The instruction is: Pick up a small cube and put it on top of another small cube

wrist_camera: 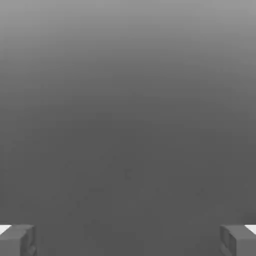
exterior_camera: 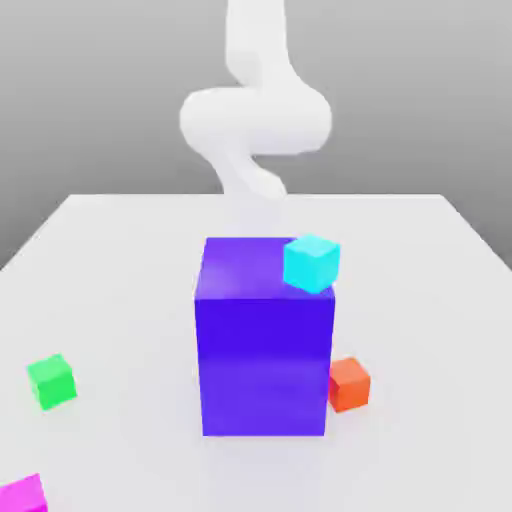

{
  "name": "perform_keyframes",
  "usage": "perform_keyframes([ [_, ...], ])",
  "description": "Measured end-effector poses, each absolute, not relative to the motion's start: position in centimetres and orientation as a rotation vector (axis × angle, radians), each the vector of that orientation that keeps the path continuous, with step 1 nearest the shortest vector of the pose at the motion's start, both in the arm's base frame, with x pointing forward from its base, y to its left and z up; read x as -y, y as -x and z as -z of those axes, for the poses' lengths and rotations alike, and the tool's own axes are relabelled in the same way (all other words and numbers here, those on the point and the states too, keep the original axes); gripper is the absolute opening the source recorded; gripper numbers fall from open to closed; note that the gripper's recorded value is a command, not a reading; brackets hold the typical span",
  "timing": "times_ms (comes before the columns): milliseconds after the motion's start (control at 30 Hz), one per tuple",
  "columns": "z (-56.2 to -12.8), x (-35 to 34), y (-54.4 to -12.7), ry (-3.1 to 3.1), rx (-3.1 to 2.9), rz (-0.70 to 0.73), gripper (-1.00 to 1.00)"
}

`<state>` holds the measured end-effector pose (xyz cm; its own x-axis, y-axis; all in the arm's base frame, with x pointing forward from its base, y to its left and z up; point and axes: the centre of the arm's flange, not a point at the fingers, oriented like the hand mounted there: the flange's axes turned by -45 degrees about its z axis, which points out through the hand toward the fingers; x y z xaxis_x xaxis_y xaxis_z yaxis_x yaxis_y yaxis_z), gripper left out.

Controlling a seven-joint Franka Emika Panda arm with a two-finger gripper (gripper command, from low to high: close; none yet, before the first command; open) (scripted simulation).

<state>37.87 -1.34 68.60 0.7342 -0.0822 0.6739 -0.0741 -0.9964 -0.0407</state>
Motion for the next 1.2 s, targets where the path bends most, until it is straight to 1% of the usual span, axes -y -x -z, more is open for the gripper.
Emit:
perform_keyframes([
  [133,-64.0,4.0,-42.7,2.946,-0.317,0.988,0.0],
  [267,-58.8,6.9,-46.7,2.96,-0.501,0.848,0.0],
  [400,-53.0,10.2,-49.8,2.958,-0.687,0.706,0.0],
  [533,-46.8,13.6,-52.0,2.94,-0.873,0.564,0.0],
  [800,-33.1,20.5,-53.3,2.854,-1.244,0.276,0.0],
  [1033,-20.4,25.3,-51.3,2.737,-1.537,0.029,0.0],
  [1167,-14.1,25.8,-51.0,2.721,-1.57,0.002,0.0],
  [1200,-13.2,25.8,-50.9,2.72,-1.572,0.001,-1.0],
])
